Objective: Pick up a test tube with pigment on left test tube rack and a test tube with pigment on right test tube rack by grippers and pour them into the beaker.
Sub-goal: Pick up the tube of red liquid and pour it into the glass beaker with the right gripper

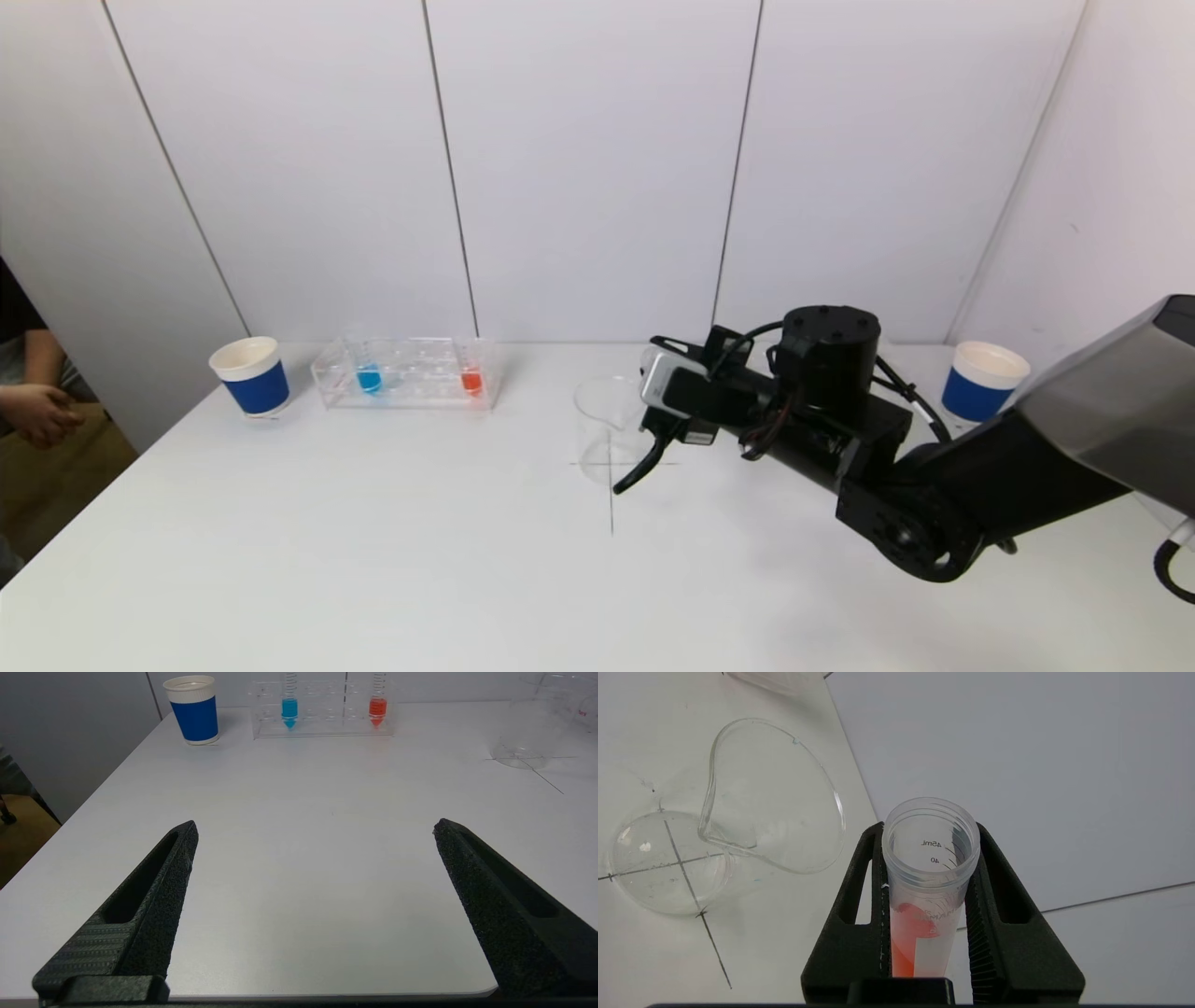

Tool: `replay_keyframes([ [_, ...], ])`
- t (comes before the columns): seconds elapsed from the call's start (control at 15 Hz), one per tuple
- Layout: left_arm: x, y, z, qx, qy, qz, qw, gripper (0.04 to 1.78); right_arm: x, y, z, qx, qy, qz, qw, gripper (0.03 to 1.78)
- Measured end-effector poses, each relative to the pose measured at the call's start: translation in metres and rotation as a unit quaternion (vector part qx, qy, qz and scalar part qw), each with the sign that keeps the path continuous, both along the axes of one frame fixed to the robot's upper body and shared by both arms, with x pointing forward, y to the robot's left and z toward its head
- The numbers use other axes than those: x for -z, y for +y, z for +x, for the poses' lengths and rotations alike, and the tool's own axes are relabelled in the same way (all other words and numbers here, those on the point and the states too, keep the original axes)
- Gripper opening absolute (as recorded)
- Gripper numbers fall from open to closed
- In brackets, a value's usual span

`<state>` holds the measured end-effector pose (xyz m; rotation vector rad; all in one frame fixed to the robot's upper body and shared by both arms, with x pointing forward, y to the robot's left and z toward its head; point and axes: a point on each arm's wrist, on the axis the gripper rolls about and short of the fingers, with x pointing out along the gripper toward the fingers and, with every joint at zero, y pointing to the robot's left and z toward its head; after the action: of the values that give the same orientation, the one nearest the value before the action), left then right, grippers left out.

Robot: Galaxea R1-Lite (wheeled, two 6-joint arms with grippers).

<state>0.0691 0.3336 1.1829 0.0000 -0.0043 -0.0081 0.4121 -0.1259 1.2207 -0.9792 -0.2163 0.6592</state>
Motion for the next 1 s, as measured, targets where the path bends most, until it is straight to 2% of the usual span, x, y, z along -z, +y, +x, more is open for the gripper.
replay_keyframes([
  [0.13,0.0,0.0,0.0,0.0,0.0,0.0,1.0,1.76,0.0,0.003,0.003,-0.007,-0.015,0.006,0.9998,0.51],
  [0.47,0.0,0.0,0.0,-0.001,0.0,0.0,1.0,1.76,-0.003,0.009,0.011,-0.01,-0.027,0.017,0.9994,0.51],
  [1.0,0.0,0.0,0.0,0.0,0.0,0.0,1.0,1.76,0.0,0.015,0.022,-0.036,-0.048,0.033,0.9976,0.51],
])
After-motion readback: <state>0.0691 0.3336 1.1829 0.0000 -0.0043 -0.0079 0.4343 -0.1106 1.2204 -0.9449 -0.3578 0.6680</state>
